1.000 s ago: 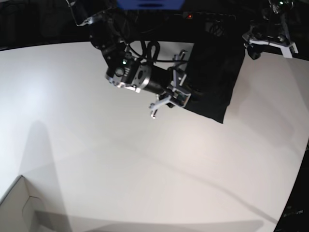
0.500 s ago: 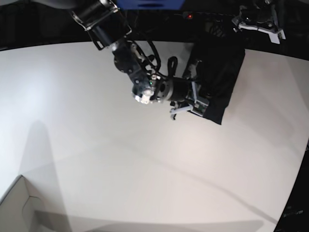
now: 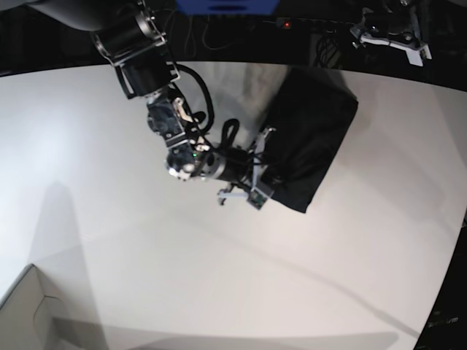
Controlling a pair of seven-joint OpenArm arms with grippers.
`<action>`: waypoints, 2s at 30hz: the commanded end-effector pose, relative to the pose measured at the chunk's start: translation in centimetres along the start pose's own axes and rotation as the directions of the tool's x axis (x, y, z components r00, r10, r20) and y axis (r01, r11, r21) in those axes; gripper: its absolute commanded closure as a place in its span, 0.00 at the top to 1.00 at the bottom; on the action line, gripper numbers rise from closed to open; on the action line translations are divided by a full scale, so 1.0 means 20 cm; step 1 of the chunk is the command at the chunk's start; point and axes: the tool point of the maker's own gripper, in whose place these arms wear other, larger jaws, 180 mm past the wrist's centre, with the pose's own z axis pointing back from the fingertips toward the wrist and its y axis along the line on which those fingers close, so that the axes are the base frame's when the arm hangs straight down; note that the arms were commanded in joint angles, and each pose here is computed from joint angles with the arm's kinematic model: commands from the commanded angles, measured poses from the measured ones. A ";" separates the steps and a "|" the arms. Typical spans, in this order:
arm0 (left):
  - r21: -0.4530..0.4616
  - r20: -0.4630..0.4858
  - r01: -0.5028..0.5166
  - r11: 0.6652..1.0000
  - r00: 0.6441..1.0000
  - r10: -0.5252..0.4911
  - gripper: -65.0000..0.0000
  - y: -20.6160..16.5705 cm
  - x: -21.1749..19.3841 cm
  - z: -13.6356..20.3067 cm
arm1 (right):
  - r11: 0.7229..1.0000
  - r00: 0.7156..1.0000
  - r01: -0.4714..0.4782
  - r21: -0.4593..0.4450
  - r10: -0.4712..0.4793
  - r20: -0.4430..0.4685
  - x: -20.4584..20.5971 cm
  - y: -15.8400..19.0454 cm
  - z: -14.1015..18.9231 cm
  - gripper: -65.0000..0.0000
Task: Layout the t-shirt on the table in an organized manner, then fold the t-shirt properly
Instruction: 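Release the bundle and pull the right gripper back from the shirt, then hold the folded black shirt edge with the left gripper while the right gripper hovers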
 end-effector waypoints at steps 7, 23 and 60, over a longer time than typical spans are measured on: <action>-0.186 0.069 -0.004 0.983 0.997 0.017 0.64 -0.29 0.11 0.03 | 0.992 0.994 0.044 -0.120 -0.032 0.101 0.12 -0.21 0.14 0.01; -0.322 0.086 -0.038 0.946 0.994 0.069 0.64 -0.52 0.16 0.01 | 0.986 0.970 -0.016 -0.164 0.055 0.238 0.23 0.06 0.40 0.01; -0.467 0.111 0.008 0.884 0.993 0.049 0.12 -0.83 0.23 -0.02 | 0.986 0.991 -0.018 -0.163 0.039 0.127 -0.03 0.09 0.48 0.01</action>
